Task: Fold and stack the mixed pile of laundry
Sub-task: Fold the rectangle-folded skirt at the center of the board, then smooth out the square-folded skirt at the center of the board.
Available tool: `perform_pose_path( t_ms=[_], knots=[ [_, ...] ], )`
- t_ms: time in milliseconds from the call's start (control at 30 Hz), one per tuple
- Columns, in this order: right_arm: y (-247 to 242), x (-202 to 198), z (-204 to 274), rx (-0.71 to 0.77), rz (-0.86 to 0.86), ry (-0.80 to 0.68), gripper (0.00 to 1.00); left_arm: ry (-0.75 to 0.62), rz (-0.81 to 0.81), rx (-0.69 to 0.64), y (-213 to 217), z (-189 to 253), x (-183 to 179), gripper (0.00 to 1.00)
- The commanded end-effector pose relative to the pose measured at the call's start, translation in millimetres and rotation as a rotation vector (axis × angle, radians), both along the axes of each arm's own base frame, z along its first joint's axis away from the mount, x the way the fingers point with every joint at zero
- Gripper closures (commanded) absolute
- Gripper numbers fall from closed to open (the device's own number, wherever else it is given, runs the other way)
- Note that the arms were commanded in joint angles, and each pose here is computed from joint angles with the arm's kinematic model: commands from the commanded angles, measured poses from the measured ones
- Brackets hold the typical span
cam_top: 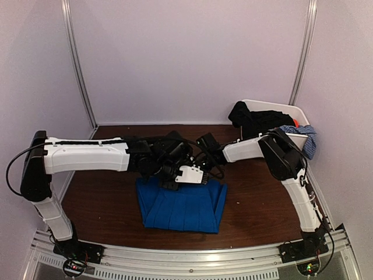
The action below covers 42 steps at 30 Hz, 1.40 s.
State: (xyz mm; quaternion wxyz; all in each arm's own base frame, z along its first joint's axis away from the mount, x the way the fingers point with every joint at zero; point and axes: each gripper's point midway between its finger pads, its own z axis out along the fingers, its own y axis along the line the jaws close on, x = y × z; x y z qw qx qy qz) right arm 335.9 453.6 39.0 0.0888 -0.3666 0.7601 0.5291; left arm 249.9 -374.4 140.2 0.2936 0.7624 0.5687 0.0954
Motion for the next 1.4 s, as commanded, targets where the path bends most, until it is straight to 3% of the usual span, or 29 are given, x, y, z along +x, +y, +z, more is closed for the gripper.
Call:
perform_pose_path(
  t_ms=[0, 167, 333, 533, 733, 967, 1133, 1367],
  knots=[
    [-28, 64, 27, -0.050, -0.239, -0.064, 0.55, -0.127, 0.062, -0.108, -7, 33, 23, 0.63],
    [-68, 112, 77, -0.061, -0.413, -0.186, 0.52, -0.161, 0.271, -0.284, 12, 68, 34, 0.57],
    [-90, 106, 135, -0.032, -0.460, -0.296, 0.48, 0.041, 0.493, -0.568, 46, 70, 25, 0.47],
    [-101, 52, 149, 0.009, -0.399, -0.278, 0.47, 0.374, 0.685, -0.825, 69, 36, 3, 0.45],
    [-71, -29, 141, 0.077, -0.243, -0.193, 0.51, 0.648, 0.664, -0.984, 43, 14, -20, 0.49],
    [-38, -69, 102, 0.114, -0.148, -0.057, 0.57, 0.795, 0.734, -1.034, 24, -24, -9, 0.58],
    [-42, -36, 43, -0.028, -0.229, -0.043, 0.61, 0.767, 0.928, -1.025, 48, -65, 27, 0.66],
    [-56, 11, -27, -0.239, -0.332, -0.092, 0.63, 0.726, 1.090, -0.940, 72, -111, 45, 0.63]
  ],
)
